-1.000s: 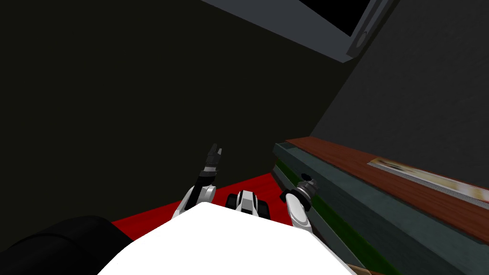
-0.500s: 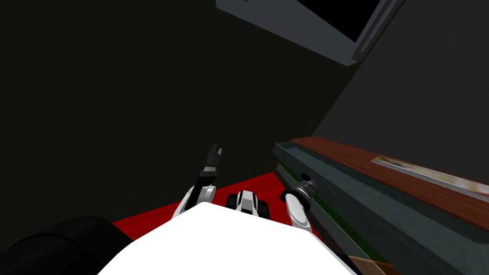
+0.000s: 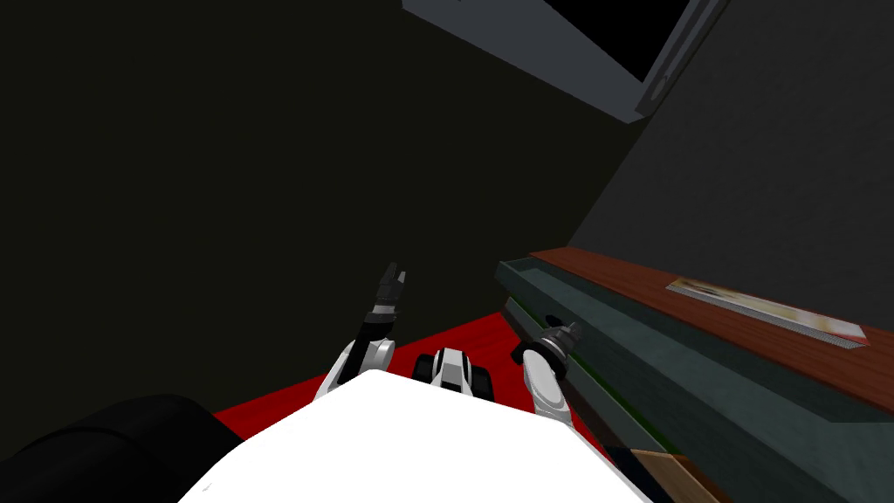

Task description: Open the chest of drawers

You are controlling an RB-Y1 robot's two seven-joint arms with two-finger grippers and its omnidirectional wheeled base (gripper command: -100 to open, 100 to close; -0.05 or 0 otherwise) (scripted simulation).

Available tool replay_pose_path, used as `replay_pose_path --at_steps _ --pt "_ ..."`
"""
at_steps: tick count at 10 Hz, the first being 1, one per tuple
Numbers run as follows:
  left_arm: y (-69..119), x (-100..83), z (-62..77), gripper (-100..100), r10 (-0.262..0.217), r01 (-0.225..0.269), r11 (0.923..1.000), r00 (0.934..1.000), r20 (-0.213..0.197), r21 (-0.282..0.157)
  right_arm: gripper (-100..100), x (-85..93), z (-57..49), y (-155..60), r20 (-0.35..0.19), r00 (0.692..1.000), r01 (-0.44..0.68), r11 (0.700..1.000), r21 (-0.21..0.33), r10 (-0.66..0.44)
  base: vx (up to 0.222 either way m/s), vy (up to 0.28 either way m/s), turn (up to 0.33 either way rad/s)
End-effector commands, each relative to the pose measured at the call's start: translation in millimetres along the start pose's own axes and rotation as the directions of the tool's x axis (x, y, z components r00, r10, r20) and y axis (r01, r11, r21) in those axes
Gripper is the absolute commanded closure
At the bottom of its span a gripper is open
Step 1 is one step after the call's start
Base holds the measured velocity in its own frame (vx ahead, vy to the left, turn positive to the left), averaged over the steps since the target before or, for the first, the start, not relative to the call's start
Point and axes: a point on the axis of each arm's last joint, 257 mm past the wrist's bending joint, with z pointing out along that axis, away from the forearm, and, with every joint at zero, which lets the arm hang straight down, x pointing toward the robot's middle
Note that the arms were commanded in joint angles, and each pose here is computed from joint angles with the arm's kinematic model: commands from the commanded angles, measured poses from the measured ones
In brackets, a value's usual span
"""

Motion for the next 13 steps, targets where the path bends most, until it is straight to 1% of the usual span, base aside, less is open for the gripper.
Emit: replay_pose_path --at_steps 1,5,6,8,9,10,13 --pt "0.0 0.0 0.0 0 0.000 0.000 1.0000 1.0000 0.000 0.000 -100 -10.0 7.1 -7 0.015 1.000 0.004 1.000 -0.006 -0.004 -0.001 0.013 -0.036" --pt "0.0 0.0 0.0 0 0.000 0.000 1.0000 1.0000 0.000 0.000 -100 -35.8 19.9 -23 0.057 0.998 -0.005 1.000 -0.015 0.006 -0.006 0.029 -0.094" --pt "0.0 0.0 0.0 0 0.000 0.000 1.0000 1.0000 0.000 0.000 -100 -35.8 19.9 -23 0.058 0.998 0.002 1.000 -0.014 -0.001 -0.008 0.021 -0.046" --pt "0.0 0.0 0.0 0 0.000 0.000 1.0000 1.0000 0.000 0.000 -100 -49.3 25.4 -33 0.083 0.997 0.001 1.000 -0.014 0.000 -0.009 0.024 -0.074" --pt "0.0 0.0 0.0 0 0.000 0.000 1.0000 1.0000 0.000 0.000 -100 -38.3 21.2 -24 0.069 0.998 0.011 1.000 -0.029 -0.009 0.004 0.007 -0.016" --pt "0.0 0.0 0.0 0 0.000 0.000 1.0000 1.0000 0.000 0.000 0 -38.2 20.9 -22 0.072 0.997 0.019 0.999 -0.033 -0.017 0.006 -0.001 0.011" --pt "0.0 0.0 0.0 0 0.000 0.000 1.0000 1.0000 0.000 0.000 0 -34.6 19.1 -15 0.070 0.997 0.029 0.998 -0.048 -0.025 0.000 0.000 0.000"
